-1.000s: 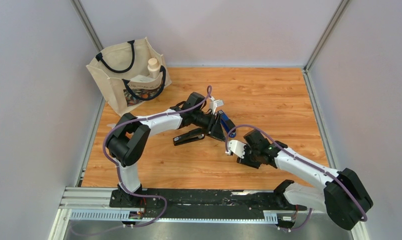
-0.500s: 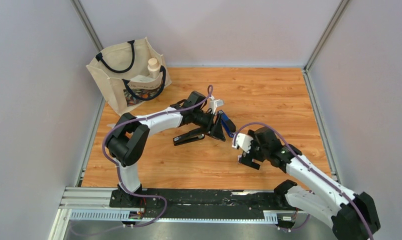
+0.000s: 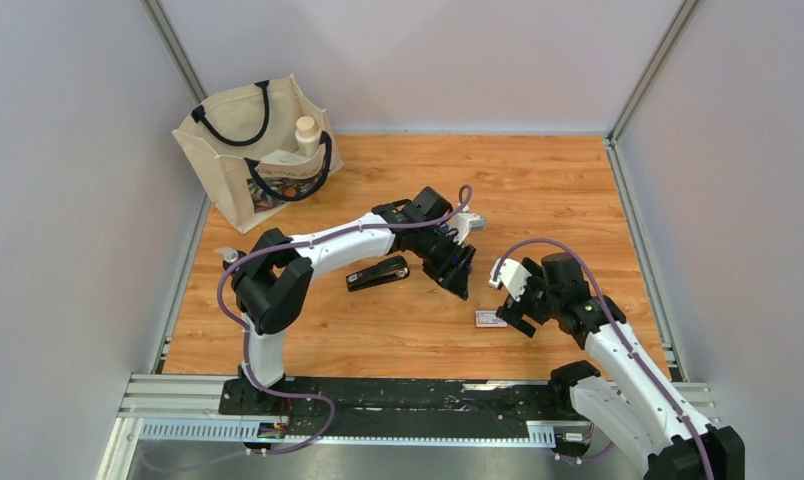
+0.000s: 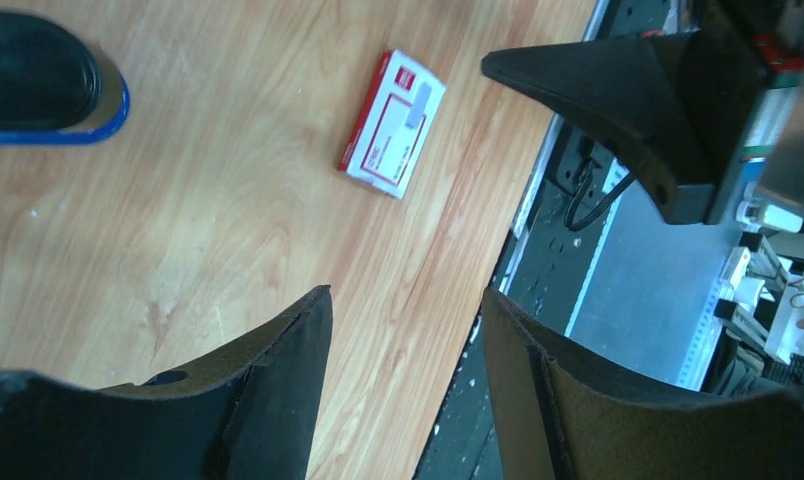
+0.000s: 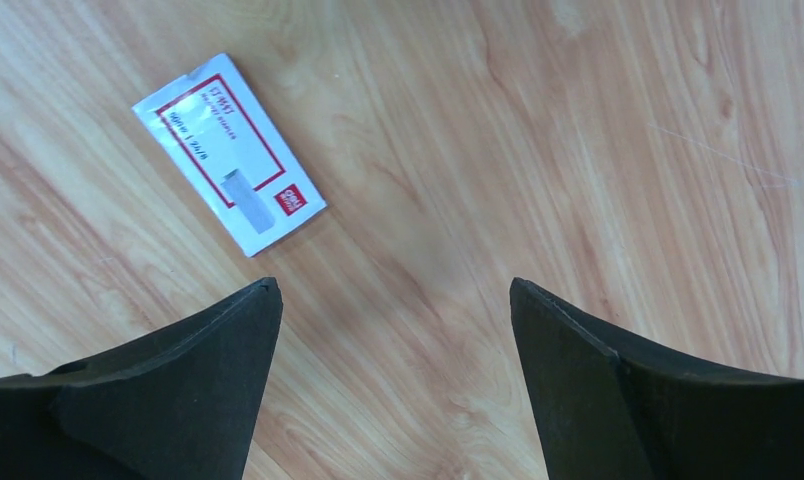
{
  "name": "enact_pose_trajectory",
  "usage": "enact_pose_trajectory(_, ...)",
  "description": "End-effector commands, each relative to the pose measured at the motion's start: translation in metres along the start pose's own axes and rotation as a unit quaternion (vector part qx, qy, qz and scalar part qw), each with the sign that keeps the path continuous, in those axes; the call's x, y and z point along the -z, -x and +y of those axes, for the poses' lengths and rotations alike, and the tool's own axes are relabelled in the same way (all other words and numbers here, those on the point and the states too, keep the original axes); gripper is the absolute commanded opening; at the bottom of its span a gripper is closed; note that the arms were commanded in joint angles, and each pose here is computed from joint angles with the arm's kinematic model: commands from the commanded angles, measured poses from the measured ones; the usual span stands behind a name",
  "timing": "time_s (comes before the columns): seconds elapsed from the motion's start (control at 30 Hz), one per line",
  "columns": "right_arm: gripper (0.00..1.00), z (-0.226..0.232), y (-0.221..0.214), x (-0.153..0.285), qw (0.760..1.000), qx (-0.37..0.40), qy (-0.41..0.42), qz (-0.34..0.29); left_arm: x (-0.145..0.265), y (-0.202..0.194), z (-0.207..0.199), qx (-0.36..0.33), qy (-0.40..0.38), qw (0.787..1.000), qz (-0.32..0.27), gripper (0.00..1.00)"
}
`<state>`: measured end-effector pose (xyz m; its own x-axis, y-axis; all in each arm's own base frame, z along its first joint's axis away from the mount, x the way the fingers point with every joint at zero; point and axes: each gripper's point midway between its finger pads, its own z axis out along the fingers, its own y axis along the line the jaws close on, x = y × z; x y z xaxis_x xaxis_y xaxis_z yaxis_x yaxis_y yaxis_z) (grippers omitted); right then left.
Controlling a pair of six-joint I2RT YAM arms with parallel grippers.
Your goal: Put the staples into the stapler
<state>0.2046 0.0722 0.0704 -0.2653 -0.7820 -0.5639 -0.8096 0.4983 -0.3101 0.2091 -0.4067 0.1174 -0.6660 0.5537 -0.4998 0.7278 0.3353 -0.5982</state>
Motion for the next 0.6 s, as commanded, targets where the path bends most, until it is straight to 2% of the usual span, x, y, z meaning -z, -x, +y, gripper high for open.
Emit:
enact_pose_trajectory(0.0, 0.89, 0.021, 0.004, -0.001, 0.997, 0.033, 0.059, -0.02, 0.013, -0.004, 0.011, 0.0, 0.008, 1.0, 0.009, 0.65)
enact_pose_trajectory(0.13, 0.88, 0.031, 0.006, -0.003, 0.995, 0.042, 0.091, -0.015, 0.039, -0.001, 0.02, 0.007, 0.006, 1.0, -0.016, 0.65)
enact_pose_trajectory(0.27, 0.88, 0.032, 0.0, -0.02, 0.994, 0.063, 0.086, 0.013, 0.072, -0.001, 0.034, 0.011, 0.018, 0.999, -0.041, 0.65)
enact_pose_trajectory(0.43, 0.88, 0.016, -0.002, -0.04, 0.995, 0.078, 0.041, 0.052, 0.099, -0.01, 0.047, 0.023, 0.027, 0.998, -0.051, 0.65)
enact_pose_trajectory(0.57, 0.88, -0.005, 0.002, -0.049, 0.995, 0.074, -0.003, 0.067, 0.105, -0.019, 0.053, 0.029, 0.028, 0.998, -0.052, 0.65)
